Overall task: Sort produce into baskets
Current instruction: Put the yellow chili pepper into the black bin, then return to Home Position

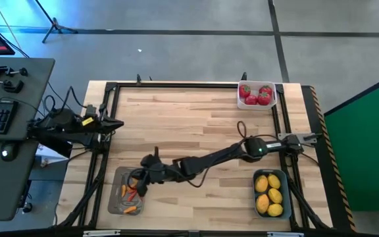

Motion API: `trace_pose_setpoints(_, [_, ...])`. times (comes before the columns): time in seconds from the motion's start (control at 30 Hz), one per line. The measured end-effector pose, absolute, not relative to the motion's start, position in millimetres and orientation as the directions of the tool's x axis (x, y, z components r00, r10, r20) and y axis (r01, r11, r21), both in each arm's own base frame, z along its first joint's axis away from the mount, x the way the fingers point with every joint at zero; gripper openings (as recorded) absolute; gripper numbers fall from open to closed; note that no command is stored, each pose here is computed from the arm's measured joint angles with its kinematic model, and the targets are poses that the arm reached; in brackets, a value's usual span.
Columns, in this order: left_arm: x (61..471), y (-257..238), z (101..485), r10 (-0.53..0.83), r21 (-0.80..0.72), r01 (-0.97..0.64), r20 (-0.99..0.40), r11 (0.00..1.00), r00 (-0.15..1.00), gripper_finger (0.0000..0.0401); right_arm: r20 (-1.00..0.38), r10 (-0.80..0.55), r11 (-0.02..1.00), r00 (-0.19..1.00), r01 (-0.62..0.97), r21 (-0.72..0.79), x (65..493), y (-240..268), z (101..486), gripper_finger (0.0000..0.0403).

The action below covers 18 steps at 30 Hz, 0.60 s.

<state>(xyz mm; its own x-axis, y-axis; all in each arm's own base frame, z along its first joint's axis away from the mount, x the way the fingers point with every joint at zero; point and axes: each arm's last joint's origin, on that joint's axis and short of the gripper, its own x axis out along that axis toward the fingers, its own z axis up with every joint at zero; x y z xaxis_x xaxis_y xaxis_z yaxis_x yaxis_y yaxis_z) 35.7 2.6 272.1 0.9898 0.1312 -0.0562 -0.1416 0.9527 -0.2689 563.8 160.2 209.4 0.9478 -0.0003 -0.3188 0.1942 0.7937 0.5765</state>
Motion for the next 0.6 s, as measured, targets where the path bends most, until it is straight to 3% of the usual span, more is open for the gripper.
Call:
trace_pose_setpoints(0.13, [43,1,263,0.134,-0.256,-0.145,-0.057,0.956,0.989,0.0000,-0.373,-0.038,0.734,0.927,0.280,0.619,562,157,181,0.0000])
trace_pose_setpoints(0.37, [60,-2,247,0.115,-0.273,-0.110,0.002,0.956,0.993,0.0000,-0.392,-0.026,0.778,0.920,0.265,0.569,562,156,177,0.0014])
trace_pose_setpoints(0.6, [71,-4,233,0.126,-0.308,-0.108,0.041,0.945,0.991,0.0000,-0.407,-0.019,0.798,0.913,0.259,0.543,563,150,175,0.0099])
